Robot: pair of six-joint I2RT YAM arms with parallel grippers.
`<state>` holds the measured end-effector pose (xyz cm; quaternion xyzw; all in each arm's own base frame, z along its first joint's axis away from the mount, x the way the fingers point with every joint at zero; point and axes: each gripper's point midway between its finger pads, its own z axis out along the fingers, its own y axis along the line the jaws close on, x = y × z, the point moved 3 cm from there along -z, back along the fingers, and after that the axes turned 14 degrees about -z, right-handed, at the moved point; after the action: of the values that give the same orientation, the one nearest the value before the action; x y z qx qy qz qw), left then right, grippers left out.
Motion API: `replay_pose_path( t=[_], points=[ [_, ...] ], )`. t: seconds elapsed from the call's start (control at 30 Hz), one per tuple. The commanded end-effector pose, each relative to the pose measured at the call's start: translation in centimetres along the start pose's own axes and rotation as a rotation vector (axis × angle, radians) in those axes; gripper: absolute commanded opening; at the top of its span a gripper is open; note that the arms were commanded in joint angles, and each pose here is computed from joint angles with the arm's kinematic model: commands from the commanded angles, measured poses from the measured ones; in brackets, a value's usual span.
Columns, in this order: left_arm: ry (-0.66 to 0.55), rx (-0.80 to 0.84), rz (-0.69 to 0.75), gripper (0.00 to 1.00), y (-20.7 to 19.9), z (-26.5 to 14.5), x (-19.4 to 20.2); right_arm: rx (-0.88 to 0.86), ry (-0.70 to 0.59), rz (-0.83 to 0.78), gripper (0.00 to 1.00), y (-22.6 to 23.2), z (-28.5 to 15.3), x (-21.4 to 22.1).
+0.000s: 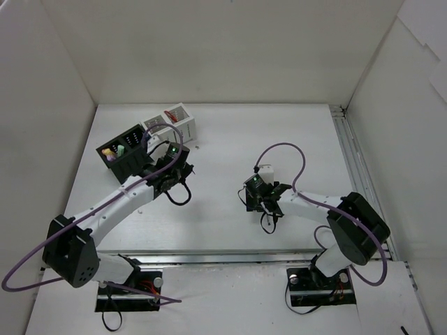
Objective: Sort the stationery into containers
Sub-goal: Pick up the pen cap from the center of the board, then pick up the pen from the center of the board.
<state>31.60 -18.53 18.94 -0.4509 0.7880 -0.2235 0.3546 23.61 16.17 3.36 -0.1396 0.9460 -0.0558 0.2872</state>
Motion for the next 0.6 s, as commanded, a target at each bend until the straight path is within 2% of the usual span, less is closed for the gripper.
replay_pose_path(
  t=[0.0, 0.1, 0.2, 0.3, 0.47, 0.57],
  points=[
    [-0.045, 0.092, -0.004, 0.0, -2.1, -2.0, -1.5, -0.009, -0.002, 0.051, 0.64, 0.0, 1.2, -0.2],
    [-0.053, 0.1, 0.008, 0.0, -2.1, -2.1, -1.7, -0.004, 0.004, 0.06, 0.56, -0.2, 1.8, 0.0],
    [-0.06, 0.099, 0.016, 0.0, -2.3, -2.1, -1.9, -0.011, 0.012, 0.062, 0.4, -0.2, 2.0, 0.0],
    [-0.066, 0.106, 0.028, 0.0, -2.6, -2.3, -2.1, -0.016, 0.026, 0.07, 0.34, -0.3, 1.9, 0.8],
    [-0.074, 0.108, 0.039, 0.0, -2.9, -2.3, -2.2, -0.022, 0.079, 0.093, 0.31, -0.5, 2.0, 3.3],
    [-0.075, 0.107, 0.041, 0.0, -2.9, -2.2, -2.2, -0.031, 0.058, 0.091, 0.2, 0.0, 2.2, 2.9]
  ],
)
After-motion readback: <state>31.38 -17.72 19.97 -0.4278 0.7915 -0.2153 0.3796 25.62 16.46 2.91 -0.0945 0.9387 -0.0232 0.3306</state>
